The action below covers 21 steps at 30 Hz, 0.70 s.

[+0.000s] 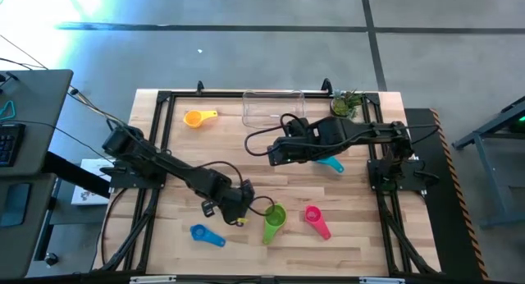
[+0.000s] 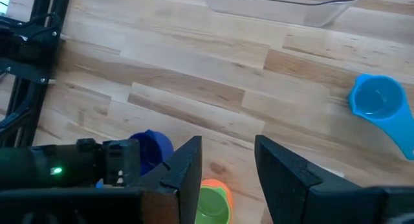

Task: Nest measuring cups in basket
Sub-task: Stack the dark blue measuring cup on top of the green measuring cup

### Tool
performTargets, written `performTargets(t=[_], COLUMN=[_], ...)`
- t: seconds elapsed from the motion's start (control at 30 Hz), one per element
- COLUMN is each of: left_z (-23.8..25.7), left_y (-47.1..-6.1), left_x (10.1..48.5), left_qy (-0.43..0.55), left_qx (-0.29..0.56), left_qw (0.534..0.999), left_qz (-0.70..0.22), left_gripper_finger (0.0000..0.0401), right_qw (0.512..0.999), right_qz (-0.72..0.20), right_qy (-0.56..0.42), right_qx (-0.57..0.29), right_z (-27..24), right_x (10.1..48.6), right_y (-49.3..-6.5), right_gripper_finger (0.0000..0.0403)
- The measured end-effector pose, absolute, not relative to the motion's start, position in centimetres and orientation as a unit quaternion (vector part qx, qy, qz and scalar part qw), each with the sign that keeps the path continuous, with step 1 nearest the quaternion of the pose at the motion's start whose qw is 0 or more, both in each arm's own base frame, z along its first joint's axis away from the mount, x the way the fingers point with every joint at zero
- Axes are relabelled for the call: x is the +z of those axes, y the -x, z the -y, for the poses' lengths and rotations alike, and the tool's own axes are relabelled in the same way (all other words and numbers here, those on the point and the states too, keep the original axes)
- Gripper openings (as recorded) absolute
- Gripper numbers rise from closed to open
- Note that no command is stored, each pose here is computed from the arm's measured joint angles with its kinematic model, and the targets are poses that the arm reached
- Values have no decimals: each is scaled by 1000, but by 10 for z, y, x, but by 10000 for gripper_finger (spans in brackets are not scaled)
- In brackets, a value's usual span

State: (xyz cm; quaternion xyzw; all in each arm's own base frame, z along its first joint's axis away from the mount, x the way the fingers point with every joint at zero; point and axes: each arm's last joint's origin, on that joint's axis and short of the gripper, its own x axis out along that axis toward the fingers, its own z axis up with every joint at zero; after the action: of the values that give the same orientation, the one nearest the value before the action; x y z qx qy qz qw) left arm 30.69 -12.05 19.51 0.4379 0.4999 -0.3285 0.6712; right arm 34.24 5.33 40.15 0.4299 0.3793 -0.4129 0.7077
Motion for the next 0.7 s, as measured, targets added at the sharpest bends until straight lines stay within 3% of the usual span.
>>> performTargets(t=[0.27,0.7], left_z=[123,126], left_y=[-311,-317], left_x=[179,182], left_qy=[-428,-436], left_qx=[-342,-337], left_qw=[660,680], left_qz=[-514,-484], left_gripper_finger=[10,7], right_qw=[708,709], right_qz=[-379,-379], right_qy=[-432,-432], right_qx=[-410,-409], right_z=[-54,-54], right_x=[402,402], right_y=[-343,-343], right_gripper_finger=[135,135])
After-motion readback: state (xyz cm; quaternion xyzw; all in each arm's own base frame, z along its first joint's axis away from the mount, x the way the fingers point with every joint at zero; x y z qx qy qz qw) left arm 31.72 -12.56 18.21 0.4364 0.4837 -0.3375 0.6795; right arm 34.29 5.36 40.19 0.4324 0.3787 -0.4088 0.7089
